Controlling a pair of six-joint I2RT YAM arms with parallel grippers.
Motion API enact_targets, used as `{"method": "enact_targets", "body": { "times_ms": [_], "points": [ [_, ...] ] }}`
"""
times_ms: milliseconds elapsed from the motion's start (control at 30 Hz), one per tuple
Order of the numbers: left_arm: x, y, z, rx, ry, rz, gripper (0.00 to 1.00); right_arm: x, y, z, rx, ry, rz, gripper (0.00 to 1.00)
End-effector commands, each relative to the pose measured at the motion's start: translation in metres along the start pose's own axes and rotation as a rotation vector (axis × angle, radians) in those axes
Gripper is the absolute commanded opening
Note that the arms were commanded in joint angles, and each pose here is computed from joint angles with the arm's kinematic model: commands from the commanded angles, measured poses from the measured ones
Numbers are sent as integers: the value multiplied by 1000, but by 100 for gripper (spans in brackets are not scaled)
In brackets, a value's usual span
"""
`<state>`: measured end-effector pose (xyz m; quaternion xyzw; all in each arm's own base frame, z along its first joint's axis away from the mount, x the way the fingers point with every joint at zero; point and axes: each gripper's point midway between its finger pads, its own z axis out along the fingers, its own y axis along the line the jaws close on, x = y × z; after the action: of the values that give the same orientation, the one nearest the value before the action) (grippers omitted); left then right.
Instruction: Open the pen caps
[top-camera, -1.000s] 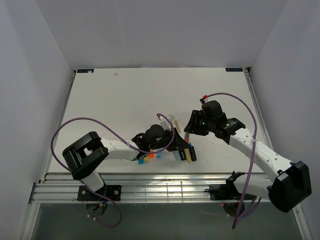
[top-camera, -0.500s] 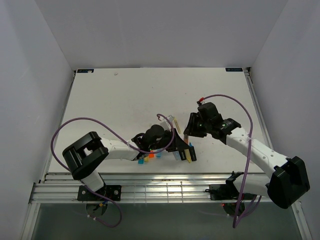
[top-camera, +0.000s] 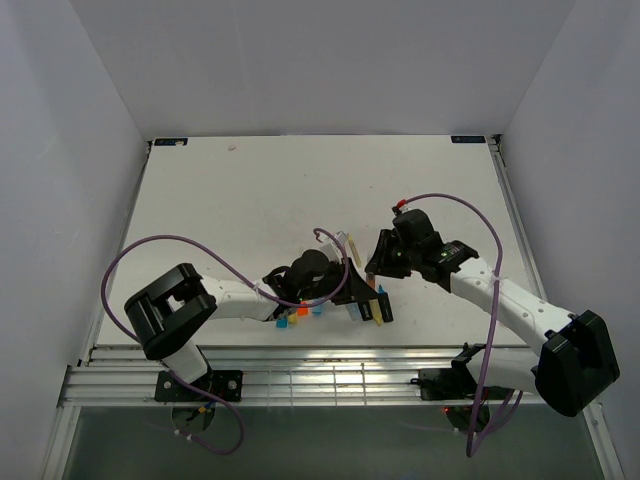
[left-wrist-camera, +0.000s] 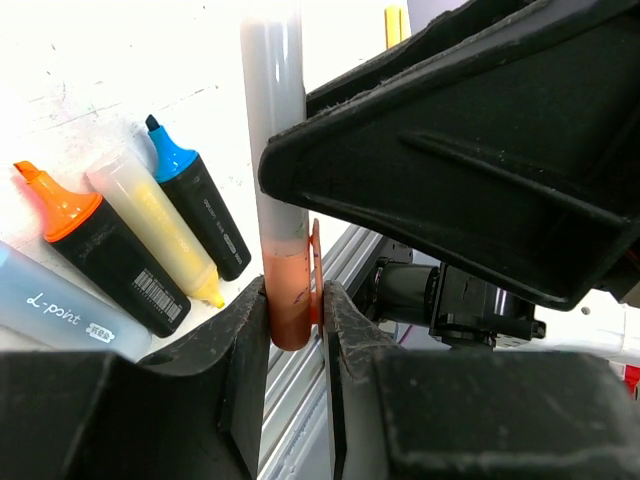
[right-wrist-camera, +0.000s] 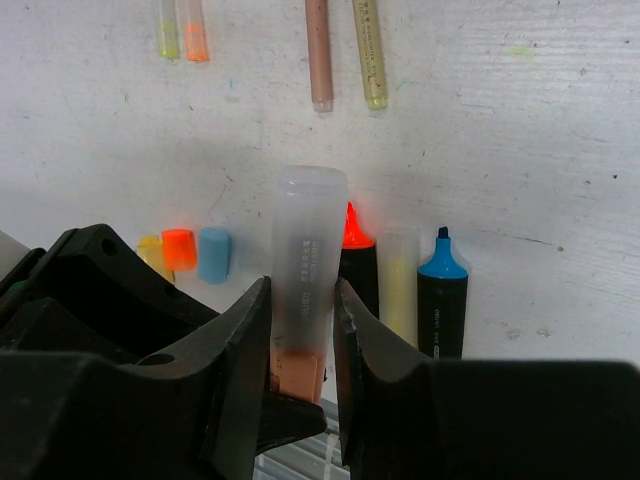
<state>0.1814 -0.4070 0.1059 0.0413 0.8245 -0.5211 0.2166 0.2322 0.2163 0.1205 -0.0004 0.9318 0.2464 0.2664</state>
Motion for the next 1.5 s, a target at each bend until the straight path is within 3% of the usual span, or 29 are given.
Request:
{"method": "enact_targets", "body": {
  "times_ms": [0, 400, 433, 533, 667, 933, 1200, 1467],
  "points": [
    [-15, -39, -8, 114, -43, 36, 0, 2, 2, 4, -6, 1, -5, 27],
    [-15, -41, -11, 122, -41, 45, 0, 16, -6, 12, -4, 21, 10, 37],
    [-16, -42, -11, 123, -44, 46, 0, 16, -7, 13, -4, 23, 11, 34],
    [-15, -42, -13, 124, -46, 48, 0, 13, -4, 13, -8, 18, 11, 10],
    [-11, -39, -14, 122, -31, 48, 0, 5, -3, 13, 4, -5, 22, 8],
    [2, -27, -30, 111, -10, 51, 0, -32, -10, 17, 106, -124, 45, 8],
    [14, -20, -47, 111, 9, 34, 0, -112, -16, 6, 145, -274, 92, 8],
    [15, -20, -59, 112, -8, 42, 0, -164, -23, 10, 164, -316, 81, 8]
  ]
}}
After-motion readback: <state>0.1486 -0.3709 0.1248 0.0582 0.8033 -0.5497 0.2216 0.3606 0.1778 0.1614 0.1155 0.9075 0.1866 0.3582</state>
